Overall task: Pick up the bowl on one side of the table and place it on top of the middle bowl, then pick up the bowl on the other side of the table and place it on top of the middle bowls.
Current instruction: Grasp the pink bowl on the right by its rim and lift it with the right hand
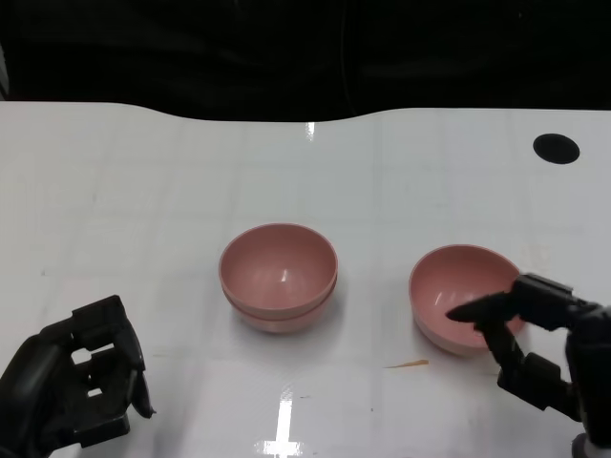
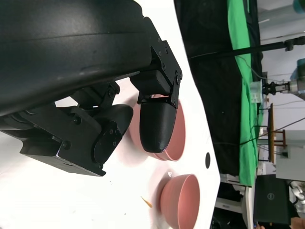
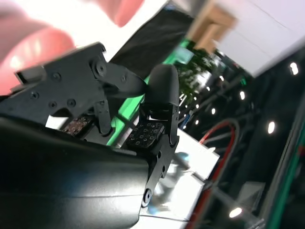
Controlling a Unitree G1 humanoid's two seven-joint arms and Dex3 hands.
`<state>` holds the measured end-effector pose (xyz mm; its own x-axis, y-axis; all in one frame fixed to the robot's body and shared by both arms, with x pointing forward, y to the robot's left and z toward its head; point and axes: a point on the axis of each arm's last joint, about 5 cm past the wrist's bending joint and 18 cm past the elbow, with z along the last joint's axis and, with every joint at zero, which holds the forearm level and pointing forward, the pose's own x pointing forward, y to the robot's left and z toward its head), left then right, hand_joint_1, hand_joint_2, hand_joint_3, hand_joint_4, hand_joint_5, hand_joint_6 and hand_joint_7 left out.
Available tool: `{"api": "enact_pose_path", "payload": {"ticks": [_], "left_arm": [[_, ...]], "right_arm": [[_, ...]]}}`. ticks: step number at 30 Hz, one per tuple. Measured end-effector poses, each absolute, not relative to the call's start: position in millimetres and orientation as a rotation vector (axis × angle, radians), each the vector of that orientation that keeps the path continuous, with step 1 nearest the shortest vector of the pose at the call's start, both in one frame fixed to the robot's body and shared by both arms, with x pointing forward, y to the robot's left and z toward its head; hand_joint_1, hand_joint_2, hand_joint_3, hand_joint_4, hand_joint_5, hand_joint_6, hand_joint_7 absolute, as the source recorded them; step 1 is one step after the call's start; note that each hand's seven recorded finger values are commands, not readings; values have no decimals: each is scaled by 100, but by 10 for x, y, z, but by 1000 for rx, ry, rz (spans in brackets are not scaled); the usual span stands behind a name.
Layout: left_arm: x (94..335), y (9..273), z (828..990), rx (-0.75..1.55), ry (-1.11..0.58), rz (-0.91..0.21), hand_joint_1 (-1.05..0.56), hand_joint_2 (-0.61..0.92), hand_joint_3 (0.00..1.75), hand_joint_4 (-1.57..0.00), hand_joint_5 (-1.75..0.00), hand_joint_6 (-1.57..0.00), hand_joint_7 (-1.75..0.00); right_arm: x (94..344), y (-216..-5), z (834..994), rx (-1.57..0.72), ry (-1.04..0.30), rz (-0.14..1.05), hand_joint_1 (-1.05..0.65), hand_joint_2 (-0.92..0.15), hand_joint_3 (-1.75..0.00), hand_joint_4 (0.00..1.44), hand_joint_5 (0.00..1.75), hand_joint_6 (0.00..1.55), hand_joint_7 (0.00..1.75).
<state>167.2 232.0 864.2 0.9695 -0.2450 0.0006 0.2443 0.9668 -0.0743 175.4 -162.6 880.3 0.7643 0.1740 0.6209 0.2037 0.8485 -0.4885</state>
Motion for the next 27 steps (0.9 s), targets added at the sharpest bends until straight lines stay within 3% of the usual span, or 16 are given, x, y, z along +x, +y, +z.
{"api": "enact_pose_path", "payload": {"ticks": [4,7,15,27], "left_arm": [[1715,2343,8640,-60,11,-237,-1,59,125,-80,-175,-67,-175],[1723,2342,8622,-58,13,-231,-2,59,125,-80,-175,-67,-175],[1741,2318,8626,-41,13,-229,1,60,125,-79,-175,-66,-175],[1745,2280,8643,-57,11,-198,0,60,126,-79,-175,-67,-175]], "right_arm": [[1822,-1676,8933,-860,-666,-8,-78,-92,-28,53,6,50,0],[1859,-1642,8905,-962,-584,17,-88,-92,-29,46,2,43,0],[2044,-1618,8789,-1065,-476,71,-88,-92,-19,46,1,42,1],[2141,-1575,8578,-1108,-393,117,-82,-92,-20,47,1,42,0]]}}
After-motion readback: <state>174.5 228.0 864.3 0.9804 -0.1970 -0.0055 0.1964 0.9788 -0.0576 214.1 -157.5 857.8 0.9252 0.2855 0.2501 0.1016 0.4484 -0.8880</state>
